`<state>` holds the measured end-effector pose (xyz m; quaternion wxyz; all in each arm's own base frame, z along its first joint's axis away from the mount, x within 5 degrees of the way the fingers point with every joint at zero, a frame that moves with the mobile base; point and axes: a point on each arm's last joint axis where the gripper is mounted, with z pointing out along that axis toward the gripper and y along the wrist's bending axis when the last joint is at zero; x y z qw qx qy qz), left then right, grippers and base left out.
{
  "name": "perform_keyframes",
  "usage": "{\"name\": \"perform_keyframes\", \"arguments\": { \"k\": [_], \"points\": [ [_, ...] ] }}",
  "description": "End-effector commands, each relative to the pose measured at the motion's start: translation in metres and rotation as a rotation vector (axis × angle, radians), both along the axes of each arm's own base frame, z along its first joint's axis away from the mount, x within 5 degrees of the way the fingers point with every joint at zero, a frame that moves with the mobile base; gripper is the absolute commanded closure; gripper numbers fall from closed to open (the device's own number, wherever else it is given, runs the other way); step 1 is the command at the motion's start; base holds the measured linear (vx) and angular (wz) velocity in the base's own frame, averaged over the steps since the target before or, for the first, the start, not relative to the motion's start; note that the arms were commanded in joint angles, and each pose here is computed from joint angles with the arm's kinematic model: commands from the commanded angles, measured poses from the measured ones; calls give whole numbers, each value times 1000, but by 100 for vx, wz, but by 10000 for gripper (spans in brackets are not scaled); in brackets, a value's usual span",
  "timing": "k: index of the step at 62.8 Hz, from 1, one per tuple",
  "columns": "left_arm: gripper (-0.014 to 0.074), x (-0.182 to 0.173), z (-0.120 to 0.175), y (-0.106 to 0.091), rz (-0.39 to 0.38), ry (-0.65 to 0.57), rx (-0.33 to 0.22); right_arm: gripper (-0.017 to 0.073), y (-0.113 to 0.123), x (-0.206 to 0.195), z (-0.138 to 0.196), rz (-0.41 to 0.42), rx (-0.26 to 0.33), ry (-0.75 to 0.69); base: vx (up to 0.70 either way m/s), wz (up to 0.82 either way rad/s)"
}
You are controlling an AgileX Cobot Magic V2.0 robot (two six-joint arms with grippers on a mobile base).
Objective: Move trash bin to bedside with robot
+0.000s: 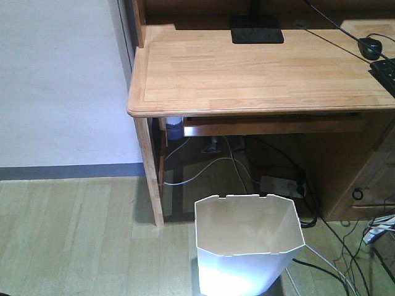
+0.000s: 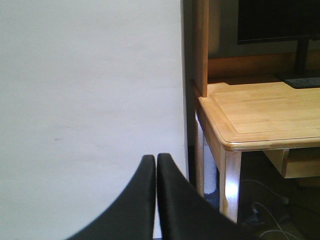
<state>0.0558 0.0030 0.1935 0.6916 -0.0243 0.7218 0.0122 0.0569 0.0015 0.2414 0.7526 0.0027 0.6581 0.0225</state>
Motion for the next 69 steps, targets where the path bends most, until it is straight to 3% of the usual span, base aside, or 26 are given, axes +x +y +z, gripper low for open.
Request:
{"name": "perform_keyframes", "arguments": {
  "k": [1, 17, 43, 69],
  "points": [
    [600, -1, 14, 0, -2, -99, -4, 568, 0, 7, 35, -8, -41, -60, 0, 0],
    [600, -1, 14, 0, -2, -99, -4, 568, 1, 46, 71, -3, -30, 57, 0, 0],
    [600, -1, 14, 0, -2, -99, -4, 566, 2, 76, 58, -2, -36, 204, 0, 0],
    [600, -1, 14, 0, -2, -99, -4, 551, 2, 79, 57, -3, -44, 211, 0, 0]
  ]
}}
